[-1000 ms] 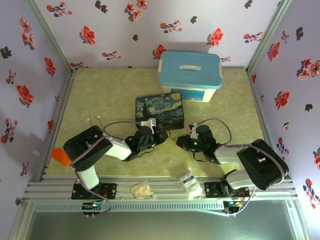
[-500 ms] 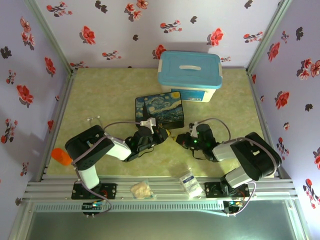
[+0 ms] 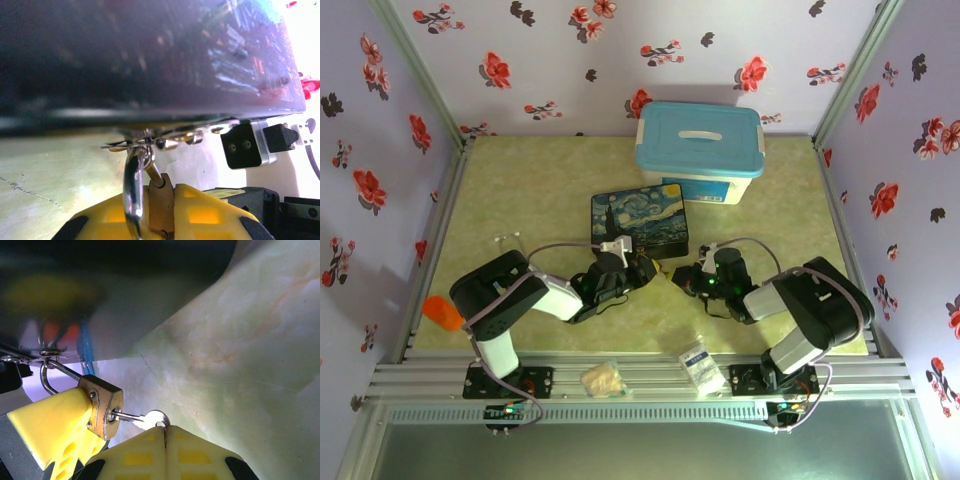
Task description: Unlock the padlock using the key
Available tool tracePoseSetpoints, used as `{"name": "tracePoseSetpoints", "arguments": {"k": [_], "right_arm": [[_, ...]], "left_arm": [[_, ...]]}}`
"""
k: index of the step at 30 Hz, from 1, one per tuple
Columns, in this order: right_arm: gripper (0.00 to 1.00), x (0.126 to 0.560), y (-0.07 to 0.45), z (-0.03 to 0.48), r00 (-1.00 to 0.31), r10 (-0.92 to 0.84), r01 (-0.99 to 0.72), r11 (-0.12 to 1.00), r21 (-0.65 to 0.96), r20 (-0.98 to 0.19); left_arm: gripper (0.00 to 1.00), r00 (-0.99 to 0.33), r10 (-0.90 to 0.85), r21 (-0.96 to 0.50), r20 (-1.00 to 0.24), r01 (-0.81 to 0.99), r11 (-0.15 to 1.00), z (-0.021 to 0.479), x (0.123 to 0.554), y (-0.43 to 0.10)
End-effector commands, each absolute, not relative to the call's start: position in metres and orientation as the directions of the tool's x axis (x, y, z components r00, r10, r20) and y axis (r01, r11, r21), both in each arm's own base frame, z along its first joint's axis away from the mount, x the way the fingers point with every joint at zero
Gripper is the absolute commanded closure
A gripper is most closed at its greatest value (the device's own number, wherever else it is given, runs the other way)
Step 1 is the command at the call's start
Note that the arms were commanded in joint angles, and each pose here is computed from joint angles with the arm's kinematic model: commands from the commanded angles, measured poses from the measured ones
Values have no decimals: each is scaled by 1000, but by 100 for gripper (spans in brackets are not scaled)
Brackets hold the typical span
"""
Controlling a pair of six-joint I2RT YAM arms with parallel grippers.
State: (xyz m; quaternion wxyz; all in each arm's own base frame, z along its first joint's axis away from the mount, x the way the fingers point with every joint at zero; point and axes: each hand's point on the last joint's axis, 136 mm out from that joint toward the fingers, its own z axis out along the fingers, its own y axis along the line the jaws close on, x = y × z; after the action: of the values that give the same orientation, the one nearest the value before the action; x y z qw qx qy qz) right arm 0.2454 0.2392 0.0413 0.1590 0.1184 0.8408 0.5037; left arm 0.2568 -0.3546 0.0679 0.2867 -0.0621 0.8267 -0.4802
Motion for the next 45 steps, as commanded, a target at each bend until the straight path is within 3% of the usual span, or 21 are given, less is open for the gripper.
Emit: {"name": "tracePoseSetpoints", "arguments": {"k": [1,16,24,35,45], "right_arm": [[100,252,248,62,-919,363,-5,381,925,-155],[100,252,254,84,-914,371,-34,335,941,-165],[100,246,269,86,-917,356,-49,344,938,-178],[100,256,247,71,-902,365,-41,458,888,-230],[100,257,252,70,-911,326,-68,482,874,-251]], "left_arm": [[96,-891,-332,-849,-311,103,519,53,239,-363],[96,-898,-281,-795,-338,112,596,42,237,-363],[95,-897,-303,-834,-323,119,538,48,238,-375],[94,-905,-301,-834,-301,97,543,43,232,-368],[90,-910,-298,-848,-287,97,521,43,231,-373]]}}
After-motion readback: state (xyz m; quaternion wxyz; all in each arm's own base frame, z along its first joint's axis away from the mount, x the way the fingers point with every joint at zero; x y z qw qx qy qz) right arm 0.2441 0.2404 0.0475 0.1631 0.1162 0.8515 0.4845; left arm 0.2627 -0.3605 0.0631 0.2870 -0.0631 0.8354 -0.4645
